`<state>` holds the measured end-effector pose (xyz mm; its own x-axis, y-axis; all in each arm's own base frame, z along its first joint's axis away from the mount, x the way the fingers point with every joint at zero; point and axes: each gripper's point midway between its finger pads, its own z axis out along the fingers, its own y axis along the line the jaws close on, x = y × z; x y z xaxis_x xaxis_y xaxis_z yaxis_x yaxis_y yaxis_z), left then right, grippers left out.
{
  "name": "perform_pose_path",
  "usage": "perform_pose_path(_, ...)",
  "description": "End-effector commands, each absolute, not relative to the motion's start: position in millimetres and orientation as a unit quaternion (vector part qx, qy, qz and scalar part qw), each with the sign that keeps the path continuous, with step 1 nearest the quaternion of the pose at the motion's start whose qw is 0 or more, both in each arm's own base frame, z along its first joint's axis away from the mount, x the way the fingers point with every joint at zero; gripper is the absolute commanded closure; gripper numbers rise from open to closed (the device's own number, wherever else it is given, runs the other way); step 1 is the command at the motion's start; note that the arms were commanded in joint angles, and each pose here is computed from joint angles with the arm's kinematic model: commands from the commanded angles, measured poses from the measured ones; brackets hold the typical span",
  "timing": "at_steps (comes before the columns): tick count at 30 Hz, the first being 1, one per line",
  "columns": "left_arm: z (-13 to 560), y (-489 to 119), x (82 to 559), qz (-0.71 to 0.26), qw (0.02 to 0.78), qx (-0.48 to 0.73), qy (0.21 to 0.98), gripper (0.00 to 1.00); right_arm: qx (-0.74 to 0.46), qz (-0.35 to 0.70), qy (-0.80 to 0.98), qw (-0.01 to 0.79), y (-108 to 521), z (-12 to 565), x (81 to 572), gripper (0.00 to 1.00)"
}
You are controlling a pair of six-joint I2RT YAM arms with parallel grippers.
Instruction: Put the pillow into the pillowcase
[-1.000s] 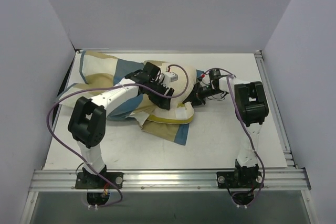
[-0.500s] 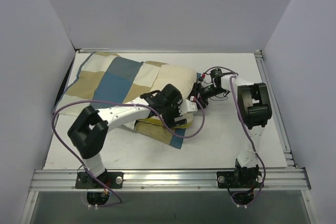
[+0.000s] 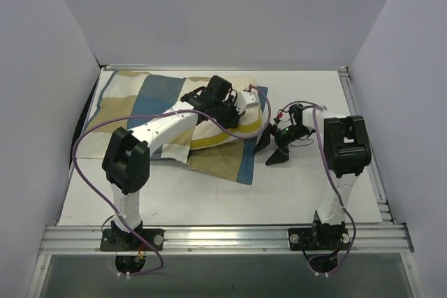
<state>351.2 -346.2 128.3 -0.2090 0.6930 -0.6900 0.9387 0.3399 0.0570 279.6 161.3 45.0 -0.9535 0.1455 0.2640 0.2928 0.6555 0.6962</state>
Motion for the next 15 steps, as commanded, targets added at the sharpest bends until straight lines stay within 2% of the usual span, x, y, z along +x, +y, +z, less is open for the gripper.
perform_pose_path(1,174,-370,353,-0.272,0.335,0.494,0.755,1.0,-0.089,-0.368,-0.916,0.13,176,24,261,0.28)
perform_pose_path(6,188,-371,365,-0.299,0.341,0.466,0.76,1.0,-0.075,-0.349,-0.925,0.128,196,2,267,0.25)
perform_pose_path(8,194,-372,367,-0.304,0.346,0.464,0.757,1.0,-0.08,-0.355,-0.922,0.135,202,-4,270,0.31)
perform_pose_path(9,195,-372,364,-0.306,0.345,0.466,0.755,1.0,-0.08,-0.361,-0.919,0.134,205,-5,274,0.39)
perform_pose_path(10,194,-371,363,-0.303,0.345,0.473,0.752,1.0,-0.086,-0.367,-0.917,0.132,206,-4,281,0.65)
perform_pose_path(12,183,-364,355,-0.295,0.334,0.485,0.752,1.0,-0.096,-0.378,-0.913,0.118,202,1,291,0.93)
perform_pose_path(13,175,-359,352,-0.284,0.328,0.497,0.752,1.0,-0.106,-0.386,-0.911,0.103,195,9,300,1.0)
perform_pose_path(15,145,-346,337,-0.267,0.298,0.512,0.76,1.0,-0.119,-0.397,-0.906,0.088,184,17,307,1.0)
